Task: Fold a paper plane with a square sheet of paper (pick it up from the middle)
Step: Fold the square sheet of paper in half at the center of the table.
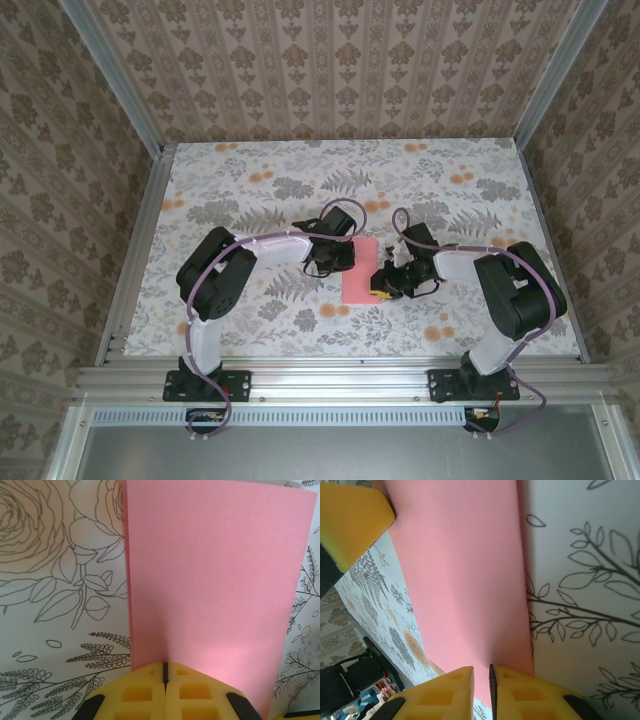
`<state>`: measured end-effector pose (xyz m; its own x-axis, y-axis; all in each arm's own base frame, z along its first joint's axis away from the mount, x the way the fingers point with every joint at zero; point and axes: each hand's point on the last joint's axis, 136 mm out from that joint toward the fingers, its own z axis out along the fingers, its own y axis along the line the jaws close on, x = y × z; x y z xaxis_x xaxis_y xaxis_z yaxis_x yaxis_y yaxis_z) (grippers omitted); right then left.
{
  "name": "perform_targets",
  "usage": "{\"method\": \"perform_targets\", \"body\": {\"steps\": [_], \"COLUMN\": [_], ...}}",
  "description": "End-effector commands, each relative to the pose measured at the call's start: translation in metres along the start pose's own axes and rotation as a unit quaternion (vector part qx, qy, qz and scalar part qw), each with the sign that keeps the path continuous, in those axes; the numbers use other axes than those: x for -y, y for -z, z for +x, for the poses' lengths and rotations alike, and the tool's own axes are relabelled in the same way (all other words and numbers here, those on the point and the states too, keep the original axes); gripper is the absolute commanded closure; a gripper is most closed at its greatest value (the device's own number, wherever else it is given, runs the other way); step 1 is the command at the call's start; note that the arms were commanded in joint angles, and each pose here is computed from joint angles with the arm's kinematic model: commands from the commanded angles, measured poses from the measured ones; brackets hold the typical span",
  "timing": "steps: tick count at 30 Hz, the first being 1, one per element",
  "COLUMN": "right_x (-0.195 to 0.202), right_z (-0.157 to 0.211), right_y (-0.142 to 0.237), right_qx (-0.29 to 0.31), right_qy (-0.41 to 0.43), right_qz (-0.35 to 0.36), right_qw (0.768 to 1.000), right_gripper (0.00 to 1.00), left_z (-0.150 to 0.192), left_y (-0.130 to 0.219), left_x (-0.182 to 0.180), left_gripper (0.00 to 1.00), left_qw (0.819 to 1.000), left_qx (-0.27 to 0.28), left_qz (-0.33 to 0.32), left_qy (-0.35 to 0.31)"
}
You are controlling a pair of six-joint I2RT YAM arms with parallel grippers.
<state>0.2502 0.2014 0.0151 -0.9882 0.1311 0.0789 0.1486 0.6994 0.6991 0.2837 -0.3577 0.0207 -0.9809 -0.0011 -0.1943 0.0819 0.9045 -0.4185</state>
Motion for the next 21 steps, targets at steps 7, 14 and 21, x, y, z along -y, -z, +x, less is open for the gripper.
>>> {"method": "perform_targets", "body": {"steps": [7, 14, 21], "right_x": [-0.004, 0.033, 0.01], "right_z": [0.024, 0.036, 0.036], "right_y": [0.009, -0.006, 0.009], "right_qx": [-0.02, -0.044, -0.034], "right_qy": [0.011, -0.017, 0.007], "right_qz": [-0.01, 0.042, 0.012], "right_qw": [1.0, 0.998, 0.999], "right_gripper": [0.8, 0.8, 0.8], "left_z": [0.025, 0.024, 0.025], "left_y": [-0.013, -0.013, -0.012], "left_x": [-0.027, -0.027, -0.028], "left_gripper": [1.0, 1.0, 1.0], "left_qw": [0.998, 0.998, 0.998], "left_qx": [-0.042, -0.04, -0.041], "left_qz": [-0.051, -0.05, -0.05], "left_qy": [-0.006, -0.005, -0.006]}}
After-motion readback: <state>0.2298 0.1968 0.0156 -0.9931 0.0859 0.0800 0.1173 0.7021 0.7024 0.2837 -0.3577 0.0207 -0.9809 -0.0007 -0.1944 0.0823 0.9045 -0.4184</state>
